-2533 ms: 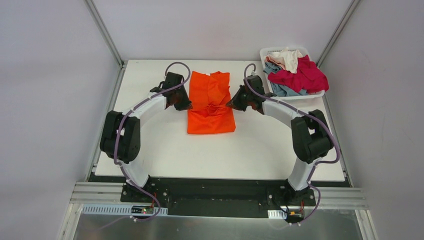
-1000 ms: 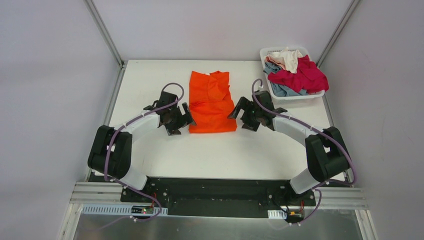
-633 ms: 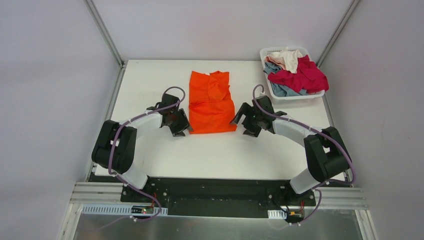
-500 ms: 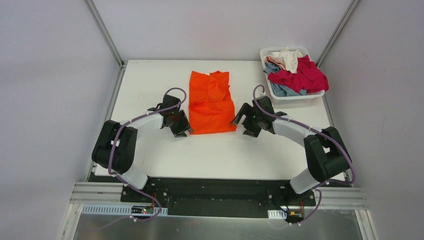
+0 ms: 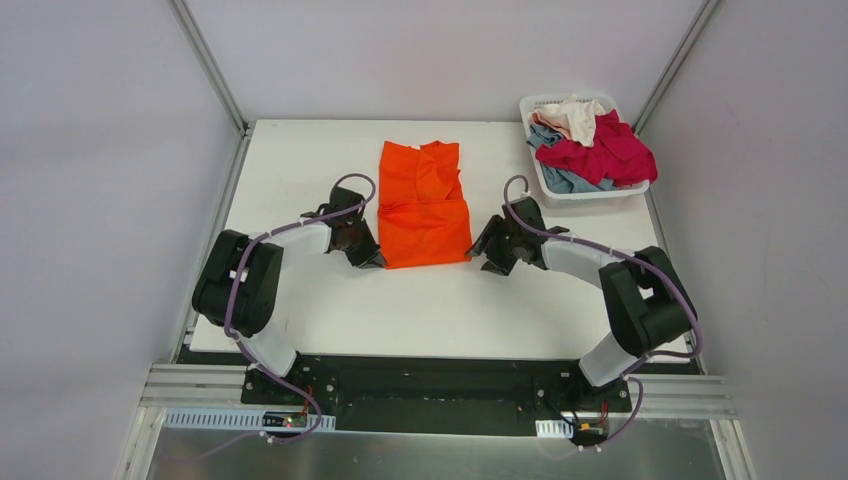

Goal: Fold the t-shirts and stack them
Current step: Grab one side of the 2/3 rectangular tshirt with both arms

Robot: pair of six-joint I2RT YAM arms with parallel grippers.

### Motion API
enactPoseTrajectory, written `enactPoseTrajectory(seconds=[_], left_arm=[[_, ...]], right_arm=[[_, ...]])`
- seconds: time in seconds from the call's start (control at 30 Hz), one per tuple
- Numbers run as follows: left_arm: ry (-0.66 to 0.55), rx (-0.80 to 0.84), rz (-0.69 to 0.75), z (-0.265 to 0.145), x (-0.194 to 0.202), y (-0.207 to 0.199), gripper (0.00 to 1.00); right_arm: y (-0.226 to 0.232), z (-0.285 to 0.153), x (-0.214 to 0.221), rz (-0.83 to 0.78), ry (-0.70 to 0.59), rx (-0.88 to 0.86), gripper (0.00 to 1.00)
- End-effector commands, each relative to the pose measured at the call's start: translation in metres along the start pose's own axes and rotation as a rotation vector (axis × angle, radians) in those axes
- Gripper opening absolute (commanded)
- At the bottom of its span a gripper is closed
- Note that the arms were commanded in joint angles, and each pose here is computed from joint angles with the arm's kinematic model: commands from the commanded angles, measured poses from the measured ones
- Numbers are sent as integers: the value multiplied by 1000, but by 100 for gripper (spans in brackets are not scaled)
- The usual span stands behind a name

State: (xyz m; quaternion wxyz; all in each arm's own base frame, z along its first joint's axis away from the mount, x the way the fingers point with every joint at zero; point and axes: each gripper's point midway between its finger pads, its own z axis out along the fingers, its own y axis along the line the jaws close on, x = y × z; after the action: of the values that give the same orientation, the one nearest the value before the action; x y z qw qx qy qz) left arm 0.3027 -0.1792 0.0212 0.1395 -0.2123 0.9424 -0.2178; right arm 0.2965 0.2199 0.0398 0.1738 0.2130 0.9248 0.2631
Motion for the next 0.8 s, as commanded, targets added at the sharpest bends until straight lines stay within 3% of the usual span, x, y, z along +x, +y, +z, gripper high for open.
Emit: enactPoseTrajectory(seconds=[0.0, 0.23, 0.37, 0.4, 0.6, 0.77], left_arm=[[16, -68, 11, 11, 6, 14, 2], [6, -82, 24, 13, 5, 19, 0], [-23, -73, 36, 8, 2, 18, 0], [-32, -63, 41, 6, 1, 17, 0], [-88, 14, 77, -14, 5, 9, 0], [-117, 85, 103, -43, 28, 9, 0]], right_arm=[[12, 6, -5, 7, 3, -32, 56], [9, 19, -1, 9, 19, -11, 40], [12, 23, 2, 13, 37, -22, 14], [13, 22, 2, 13, 38, -25, 1], [31, -4, 16, -22, 104, -124, 0], [36, -46, 52, -27, 239, -190, 0]])
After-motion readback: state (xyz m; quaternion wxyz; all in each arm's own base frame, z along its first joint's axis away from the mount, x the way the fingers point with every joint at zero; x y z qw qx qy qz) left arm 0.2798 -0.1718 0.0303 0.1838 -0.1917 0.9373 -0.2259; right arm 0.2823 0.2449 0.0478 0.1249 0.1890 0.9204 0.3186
